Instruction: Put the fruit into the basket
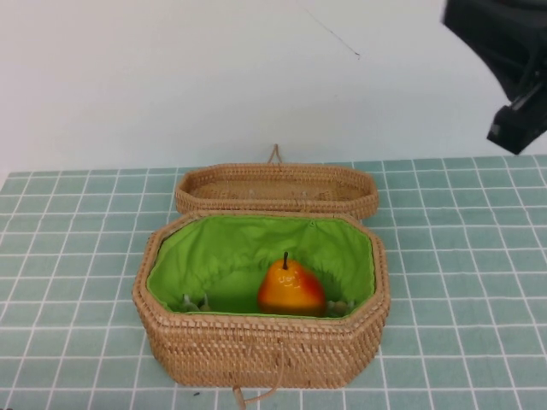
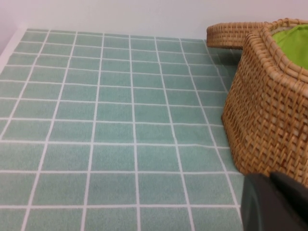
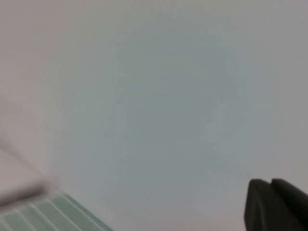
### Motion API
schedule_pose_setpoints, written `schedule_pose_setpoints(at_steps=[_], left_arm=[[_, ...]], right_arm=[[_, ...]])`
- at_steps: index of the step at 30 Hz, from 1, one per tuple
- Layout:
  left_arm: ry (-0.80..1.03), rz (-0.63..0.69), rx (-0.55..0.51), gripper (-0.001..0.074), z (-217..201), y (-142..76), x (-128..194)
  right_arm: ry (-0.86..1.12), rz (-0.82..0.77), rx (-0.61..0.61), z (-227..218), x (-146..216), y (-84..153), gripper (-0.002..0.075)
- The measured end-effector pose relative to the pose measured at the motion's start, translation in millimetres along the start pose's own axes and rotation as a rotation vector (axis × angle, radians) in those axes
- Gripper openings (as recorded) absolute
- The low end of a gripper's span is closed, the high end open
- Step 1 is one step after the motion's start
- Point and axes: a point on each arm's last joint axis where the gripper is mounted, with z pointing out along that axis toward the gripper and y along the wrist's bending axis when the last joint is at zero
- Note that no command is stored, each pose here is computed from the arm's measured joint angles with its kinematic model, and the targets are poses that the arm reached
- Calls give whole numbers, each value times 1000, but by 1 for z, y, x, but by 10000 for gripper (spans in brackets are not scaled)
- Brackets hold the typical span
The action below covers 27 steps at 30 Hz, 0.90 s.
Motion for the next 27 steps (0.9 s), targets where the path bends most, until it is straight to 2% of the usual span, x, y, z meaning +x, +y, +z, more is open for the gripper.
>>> schedule_pose_setpoints(at_steps=[2, 7, 11, 17, 23, 27], left_arm=[[0, 0, 0, 0, 0, 0, 0], [0, 8, 0, 0, 0, 0, 0], [0, 8, 0, 0, 0, 0, 0], [0, 8, 0, 0, 0, 0, 0], [0, 8, 0, 0, 0, 0, 0], [0, 8, 0, 0, 0, 0, 0]], right_arm=[[90, -47, 109, -1, 8, -10, -2], [309, -43, 374, -15, 22, -31, -2], [479, -50, 628, -42, 24, -47, -2], [630, 2, 996, -100, 11, -61, -2], [501, 232, 1139, -149, -13, -52, -2], [396, 333, 1241, -186, -21, -36, -2]])
